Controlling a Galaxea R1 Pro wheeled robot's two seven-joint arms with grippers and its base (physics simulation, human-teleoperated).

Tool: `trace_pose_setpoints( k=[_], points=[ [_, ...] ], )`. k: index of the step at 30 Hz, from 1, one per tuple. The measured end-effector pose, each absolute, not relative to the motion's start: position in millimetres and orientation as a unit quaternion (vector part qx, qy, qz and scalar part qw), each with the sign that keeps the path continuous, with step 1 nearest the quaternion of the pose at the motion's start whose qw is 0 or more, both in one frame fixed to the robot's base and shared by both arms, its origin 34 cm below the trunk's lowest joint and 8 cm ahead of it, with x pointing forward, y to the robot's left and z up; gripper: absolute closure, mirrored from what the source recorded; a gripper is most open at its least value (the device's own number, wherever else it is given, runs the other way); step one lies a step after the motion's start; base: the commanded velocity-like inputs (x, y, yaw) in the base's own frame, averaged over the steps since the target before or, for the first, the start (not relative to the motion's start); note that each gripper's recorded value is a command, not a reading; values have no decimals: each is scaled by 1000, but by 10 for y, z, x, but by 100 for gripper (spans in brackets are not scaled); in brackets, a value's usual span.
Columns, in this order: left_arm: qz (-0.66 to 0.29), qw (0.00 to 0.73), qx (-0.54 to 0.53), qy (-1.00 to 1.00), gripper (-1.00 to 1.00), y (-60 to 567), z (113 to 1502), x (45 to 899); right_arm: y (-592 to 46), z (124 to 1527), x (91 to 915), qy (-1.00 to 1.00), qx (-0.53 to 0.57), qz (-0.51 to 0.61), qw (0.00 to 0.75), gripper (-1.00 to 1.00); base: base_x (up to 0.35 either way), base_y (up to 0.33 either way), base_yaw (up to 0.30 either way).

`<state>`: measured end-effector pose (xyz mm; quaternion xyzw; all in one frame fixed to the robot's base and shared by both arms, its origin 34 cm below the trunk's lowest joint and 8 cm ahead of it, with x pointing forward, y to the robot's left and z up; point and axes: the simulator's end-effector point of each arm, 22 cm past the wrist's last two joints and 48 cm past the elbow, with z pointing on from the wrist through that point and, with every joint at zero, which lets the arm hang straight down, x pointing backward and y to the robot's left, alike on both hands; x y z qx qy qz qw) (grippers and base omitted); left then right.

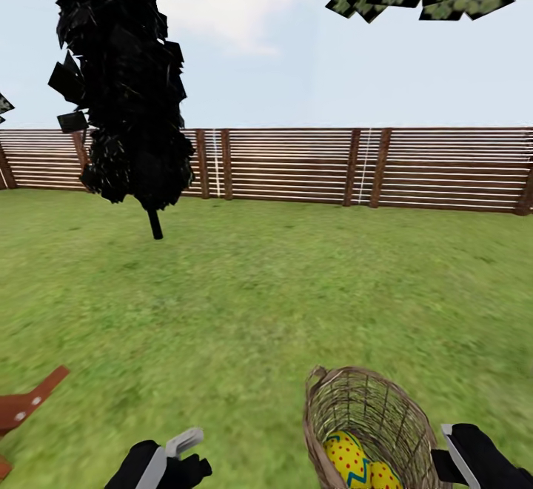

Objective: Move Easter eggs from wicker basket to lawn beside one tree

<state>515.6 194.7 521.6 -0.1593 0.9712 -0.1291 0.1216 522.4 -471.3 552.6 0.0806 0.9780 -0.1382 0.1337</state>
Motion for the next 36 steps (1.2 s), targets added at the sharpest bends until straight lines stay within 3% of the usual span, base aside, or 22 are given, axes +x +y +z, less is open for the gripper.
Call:
trace_pose_setpoints(
  k=[6,36],
  points=[
    [-129,124,-159,971,-100,1947,5237,5170,-4722,5549,5233,978,78,-141,136,100,-16,-340,-159],
    [-132,124,-159,971,-100,1914,5239,5170,-4722,5546,5231,978,79,-141,135,100,-34,-337,-1]
  ],
)
